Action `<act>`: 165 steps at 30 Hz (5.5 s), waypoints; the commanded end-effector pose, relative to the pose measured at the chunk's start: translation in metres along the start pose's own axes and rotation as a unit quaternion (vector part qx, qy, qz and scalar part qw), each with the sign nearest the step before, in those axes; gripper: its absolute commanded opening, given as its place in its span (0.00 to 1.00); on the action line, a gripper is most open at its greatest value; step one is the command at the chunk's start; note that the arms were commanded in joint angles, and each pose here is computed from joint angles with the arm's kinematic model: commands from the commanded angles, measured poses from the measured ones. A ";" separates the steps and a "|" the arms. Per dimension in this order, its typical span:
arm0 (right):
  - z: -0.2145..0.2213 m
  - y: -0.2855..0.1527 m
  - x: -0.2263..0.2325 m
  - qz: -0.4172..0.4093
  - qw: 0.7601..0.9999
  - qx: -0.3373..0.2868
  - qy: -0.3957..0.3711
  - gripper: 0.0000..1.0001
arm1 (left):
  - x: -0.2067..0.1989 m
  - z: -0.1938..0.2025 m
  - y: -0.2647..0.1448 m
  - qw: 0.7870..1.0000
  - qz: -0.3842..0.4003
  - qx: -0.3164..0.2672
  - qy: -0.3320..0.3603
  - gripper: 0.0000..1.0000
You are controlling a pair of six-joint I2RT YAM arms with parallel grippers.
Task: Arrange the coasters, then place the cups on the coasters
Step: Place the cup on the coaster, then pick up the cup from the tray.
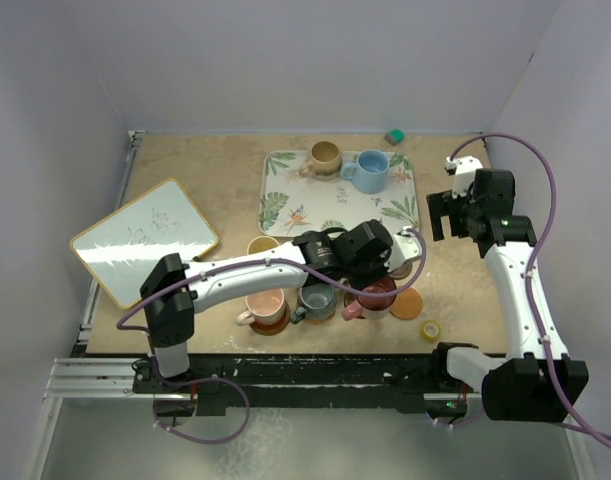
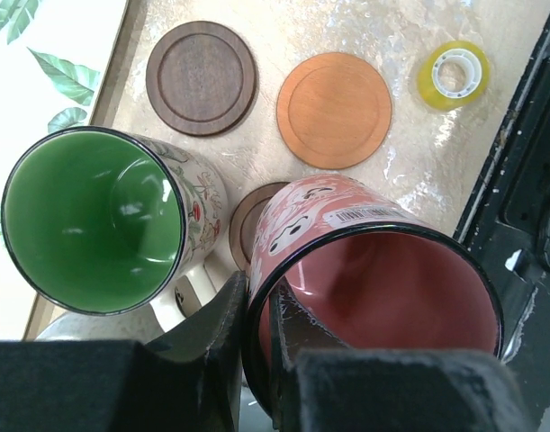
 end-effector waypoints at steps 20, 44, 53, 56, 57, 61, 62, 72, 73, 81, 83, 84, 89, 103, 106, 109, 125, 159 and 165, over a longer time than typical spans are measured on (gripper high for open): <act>-0.015 -0.018 0.005 -0.018 0.998 -0.051 0.013 1.00 | 0.026 -0.012 0.031 0.999 -0.010 -0.027 -0.020 0.03; -0.015 -0.017 0.007 -0.024 0.998 -0.049 0.010 0.99 | 0.030 0.002 0.035 0.999 0.005 -0.002 -0.033 0.03; -0.015 -0.017 0.007 -0.026 0.998 -0.048 0.010 0.98 | 0.032 0.006 0.035 0.999 0.003 0.007 -0.031 0.03; -0.015 -0.017 0.007 -0.026 0.998 -0.048 0.009 0.98 | 0.034 0.007 0.033 0.999 0.002 0.008 -0.032 0.03; -0.015 -0.017 0.007 -0.026 0.998 -0.048 0.010 0.98 | 0.034 0.007 0.033 0.999 0.002 0.008 -0.032 0.03; -0.015 -0.017 0.008 -0.028 0.998 -0.049 0.010 0.98 | 0.034 0.007 0.034 0.999 0.002 0.009 -0.032 0.03; -0.015 -0.017 0.008 -0.028 0.998 -0.048 0.010 0.98 | 0.035 0.007 0.034 0.999 0.002 0.010 -0.032 0.03; -0.015 -0.017 0.008 -0.030 0.998 -0.048 0.008 0.98 | 0.033 0.007 0.039 0.999 0.010 0.013 -0.033 0.03; -0.015 -0.017 0.009 -0.030 0.998 -0.048 0.008 0.98 | 0.033 0.007 0.039 0.999 0.011 0.014 -0.033 0.03; -0.015 -0.018 0.009 -0.032 0.998 -0.049 0.008 0.98 | 0.032 0.009 0.040 0.999 0.014 0.019 -0.033 0.16; -0.015 -0.018 0.009 -0.032 0.998 -0.049 0.008 0.98 | 0.031 0.008 0.038 0.999 0.016 0.017 -0.032 0.19; -0.015 -0.018 0.009 -0.032 0.998 -0.049 0.008 0.98 | 0.031 0.007 0.038 0.999 0.016 0.017 -0.032 0.20; -0.015 -0.018 0.009 -0.033 0.998 -0.050 0.008 0.98 | 0.030 0.001 0.030 0.999 0.020 0.008 -0.032 0.24; -0.017 -0.021 0.009 -0.032 0.998 -0.057 0.006 0.98 | 0.021 -0.038 -0.026 0.997 0.053 -0.064 0.006 0.32; -0.020 -0.023 0.010 -0.034 0.997 -0.064 0.006 0.98 | 0.028 -0.048 -0.044 0.995 0.030 -0.089 0.022 0.34; -0.021 -0.023 0.010 -0.035 0.997 -0.068 0.005 0.98 | 0.036 -0.055 -0.059 0.994 0.007 -0.108 0.030 0.38; -0.049 -0.013 0.024 -0.108 0.991 -0.078 -0.015 0.94 | 0.120 -0.053 -0.148 0.972 -0.145 -0.183 -0.006 0.60; -0.171 0.081 0.063 -0.108 0.989 -0.102 -0.020 0.92 | 0.299 0.050 -0.233 0.894 -0.352 -0.213 -0.178 0.87; -0.180 0.112 0.063 -0.098 0.992 -0.080 -0.008 0.91 | 0.306 0.063 -0.230 0.889 -0.356 -0.216 -0.191 0.87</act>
Point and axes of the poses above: each gripper's point midway between its finger pads, its own y axis out along the fingers, its own x axis along the line the jaws close on, z = x × y, the point moved 2 cm from there along -y, back along the fingers, and after that the axes turned 7 degrees about -y, right-handed, at the moved point
